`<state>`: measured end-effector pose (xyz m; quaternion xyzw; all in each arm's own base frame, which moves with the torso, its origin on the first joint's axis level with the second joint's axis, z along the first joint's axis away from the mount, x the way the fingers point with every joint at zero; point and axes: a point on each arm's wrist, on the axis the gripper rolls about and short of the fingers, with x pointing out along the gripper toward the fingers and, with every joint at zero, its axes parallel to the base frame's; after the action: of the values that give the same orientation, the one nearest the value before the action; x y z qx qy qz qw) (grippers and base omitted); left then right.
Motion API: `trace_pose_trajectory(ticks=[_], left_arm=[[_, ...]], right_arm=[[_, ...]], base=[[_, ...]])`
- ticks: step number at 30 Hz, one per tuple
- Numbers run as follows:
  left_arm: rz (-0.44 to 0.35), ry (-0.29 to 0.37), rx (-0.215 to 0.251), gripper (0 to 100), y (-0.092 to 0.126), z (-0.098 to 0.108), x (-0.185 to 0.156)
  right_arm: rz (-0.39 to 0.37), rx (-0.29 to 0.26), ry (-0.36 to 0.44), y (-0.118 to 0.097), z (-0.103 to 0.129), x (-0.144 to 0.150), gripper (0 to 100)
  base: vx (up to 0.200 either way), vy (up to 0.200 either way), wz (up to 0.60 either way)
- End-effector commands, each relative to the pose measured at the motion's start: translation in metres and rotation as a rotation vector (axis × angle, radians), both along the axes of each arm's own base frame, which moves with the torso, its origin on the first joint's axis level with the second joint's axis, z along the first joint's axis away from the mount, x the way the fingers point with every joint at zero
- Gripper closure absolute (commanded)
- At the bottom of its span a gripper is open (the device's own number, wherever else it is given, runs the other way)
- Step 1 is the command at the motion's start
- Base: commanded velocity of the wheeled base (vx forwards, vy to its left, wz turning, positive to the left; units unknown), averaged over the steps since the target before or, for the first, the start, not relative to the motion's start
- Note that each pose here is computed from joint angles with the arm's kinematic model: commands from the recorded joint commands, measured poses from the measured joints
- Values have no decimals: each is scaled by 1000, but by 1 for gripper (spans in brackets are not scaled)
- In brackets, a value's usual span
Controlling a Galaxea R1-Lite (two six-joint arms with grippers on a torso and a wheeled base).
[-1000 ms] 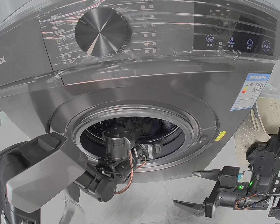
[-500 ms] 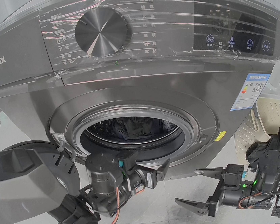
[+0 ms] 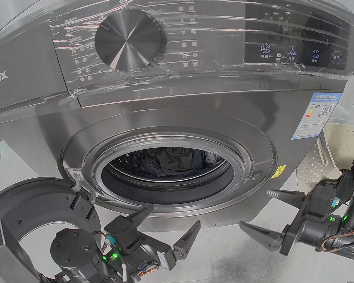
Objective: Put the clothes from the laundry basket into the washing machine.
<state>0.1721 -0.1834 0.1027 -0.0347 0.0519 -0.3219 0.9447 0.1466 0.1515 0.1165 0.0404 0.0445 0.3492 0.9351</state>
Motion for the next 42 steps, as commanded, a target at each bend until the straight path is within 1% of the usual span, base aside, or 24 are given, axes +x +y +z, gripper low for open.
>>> trace_pose_trajectory(ticks=[1,2,4,5,6,8,10,11,12,15,17,19,20,23,24,26,27,29,31,32,35,36,38,42], left_arm=[[60,-21,-19,0,21,11,-14],[67,-39,-35,0,25,17,-16],[78,-61,-55,0,30,23,-17],[89,-93,-83,0,38,33,-21],[95,-107,-93,0,42,37,-22],[113,-128,-102,0,50,42,-25],[129,-133,-103,0,58,43,-29],[129,-133,-103,0,58,43,-29],[141,-137,-105,0,66,43,-33],[157,-151,-116,0,75,46,-40],[170,-153,-114,0,82,45,-44],[175,-151,-111,0,84,45,-46],[193,-159,-107,0,90,46,-49],[215,-175,-113,0,97,50,-54],[224,-175,-113,0,102,52,-57],[225,-156,-103,0,107,52,-64],[225,-156,-103,0,107,52,-64],[226,-118,-64,0,116,49,-75],[226,-110,-54,0,118,48,-78],[232,-101,-52,0,125,47,-86],[271,-115,-59,0,136,49,-95],[300,-124,-63,0,141,49,-99],[326,-129,-63,0,148,48,-105],[332,-121,-41,0,156,43,-118]], right_arm=[[-120,64,-47,-27,19,-9,0],[-160,68,-52,-35,21,-9,0],[-192,74,-65,-42,24,-9,0],[-238,80,-87,-54,27,-11,0],[-253,81,-96,-59,28,-13,0],[-281,74,-114,-68,29,-19,0],[-301,75,-119,-74,32,-22,0],[-301,75,-119,-74,32,-22,0],[-319,64,-120,-82,34,-29,0],[-337,10,-101,-91,32,-40,0],[-356,-9,-80,-98,30,-48,0],[-368,-11,-78,-102,30,-52,0],[-408,-21,-68,-110,29,-58,0],[-450,-29,-59,-119,27,-67,0],[-469,-29,-59,-124,26,-75,0],[-487,-31,-60,-131,23,-88,0],[-487,-31,-60,-131,23,-88,0],[-528,-32,-62,-141,14,-109,0],[-541,-32,-62,-144,11,-114,0],[-576,-28,-71,-148,6,-125,0],[-600,-22,-84,-152,1,-136,0],[-615,-21,-85,-153,-3,-140,0],[-638,-27,-80,-155,-8,-146,0],[-682,-26,-85,-156,-18,-155,0]], base=[[-200,0,0],[-200,0,0],[-200,0,0],[-200,0,0],[-200,0,0],[-200,0,0],[-200,0,0],[-200,0,0],[-200,0,0],[-200,0,0],[-200,0,0],[-200,0,0],[-200,0,0],[-200,0,0],[-200,0,0],[-200,0,0],[-200,0,0],[-200,0,0],[0,0,0],[0,0,0],[0,0,0],[0,-200,0],[0,-200,0],[0,-200,0]])
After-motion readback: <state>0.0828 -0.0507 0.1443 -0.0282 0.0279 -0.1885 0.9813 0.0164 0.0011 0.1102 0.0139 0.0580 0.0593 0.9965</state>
